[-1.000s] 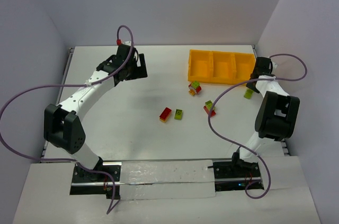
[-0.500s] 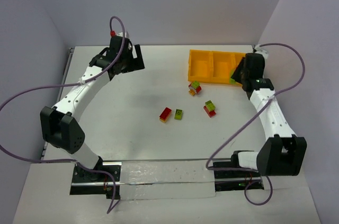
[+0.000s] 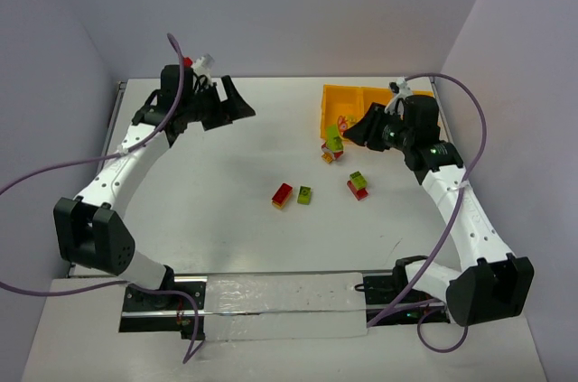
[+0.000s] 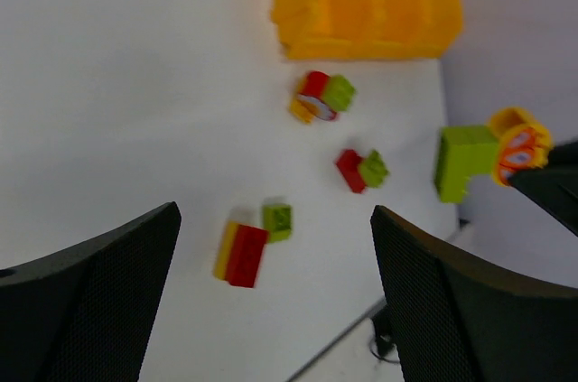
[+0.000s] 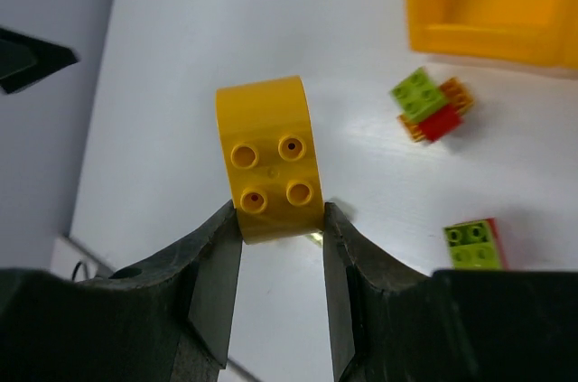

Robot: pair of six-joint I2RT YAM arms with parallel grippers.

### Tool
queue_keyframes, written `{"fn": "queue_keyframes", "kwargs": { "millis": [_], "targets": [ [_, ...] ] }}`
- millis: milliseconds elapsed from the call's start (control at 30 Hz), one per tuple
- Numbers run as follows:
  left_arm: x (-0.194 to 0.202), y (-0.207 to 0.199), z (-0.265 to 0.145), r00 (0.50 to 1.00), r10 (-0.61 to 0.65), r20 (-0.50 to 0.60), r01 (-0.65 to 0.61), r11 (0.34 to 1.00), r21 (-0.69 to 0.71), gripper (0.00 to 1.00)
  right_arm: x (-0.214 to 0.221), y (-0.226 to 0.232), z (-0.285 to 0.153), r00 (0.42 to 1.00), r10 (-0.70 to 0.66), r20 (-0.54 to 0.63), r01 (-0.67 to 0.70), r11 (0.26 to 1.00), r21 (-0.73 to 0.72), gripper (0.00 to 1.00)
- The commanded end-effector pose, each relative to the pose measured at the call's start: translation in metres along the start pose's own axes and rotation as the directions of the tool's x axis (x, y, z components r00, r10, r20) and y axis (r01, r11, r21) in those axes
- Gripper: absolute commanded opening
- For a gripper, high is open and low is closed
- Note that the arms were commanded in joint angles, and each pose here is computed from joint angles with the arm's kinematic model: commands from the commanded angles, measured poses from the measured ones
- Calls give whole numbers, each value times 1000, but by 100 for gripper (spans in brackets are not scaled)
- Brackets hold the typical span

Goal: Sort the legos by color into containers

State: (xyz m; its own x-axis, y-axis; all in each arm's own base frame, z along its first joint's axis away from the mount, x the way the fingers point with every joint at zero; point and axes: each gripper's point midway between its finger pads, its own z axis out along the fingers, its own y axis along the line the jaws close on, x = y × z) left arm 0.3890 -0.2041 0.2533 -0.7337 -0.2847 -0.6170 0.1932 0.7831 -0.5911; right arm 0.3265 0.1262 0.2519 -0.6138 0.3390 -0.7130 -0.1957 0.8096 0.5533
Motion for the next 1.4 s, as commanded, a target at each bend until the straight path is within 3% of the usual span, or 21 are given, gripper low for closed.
{"fn": "queue_keyframes", "kwargs": {
  "millis": [0, 167, 533, 800, 1233, 1367],
  "targets": [
    [6, -82, -33, 999, 39, 2, -36, 897, 441, 94, -7, 65, -10, 999, -48, -25, 36, 940, -338, 0],
    [38, -124, -41, 993, 107, -45, -55, 771, 634, 93, -5, 87, -13, 998, -12, -62, -19, 881, -472, 0],
    [61, -160, -31, 985, 147, -92, -27, 655, 755, 93, -5, 103, -19, 995, 11, -101, -66, 827, -558, 0],
    [72, -174, -17, 979, 166, -119, -11, 624, 781, 91, -3, 114, -24, 990, 0, -139, -88, 776, -625, 0],
    [69, -190, -19, 978, 175, -116, -2, 561, 828, 67, 7, 116, -19, 982, -26, -185, -99, 769, -632, 0],
    [71, -191, -17, 976, 175, -130, 12, 553, 833, 47, 6, 115, -18, 982, -30, -187, -96, 772, -628, 0]
  ]
}}
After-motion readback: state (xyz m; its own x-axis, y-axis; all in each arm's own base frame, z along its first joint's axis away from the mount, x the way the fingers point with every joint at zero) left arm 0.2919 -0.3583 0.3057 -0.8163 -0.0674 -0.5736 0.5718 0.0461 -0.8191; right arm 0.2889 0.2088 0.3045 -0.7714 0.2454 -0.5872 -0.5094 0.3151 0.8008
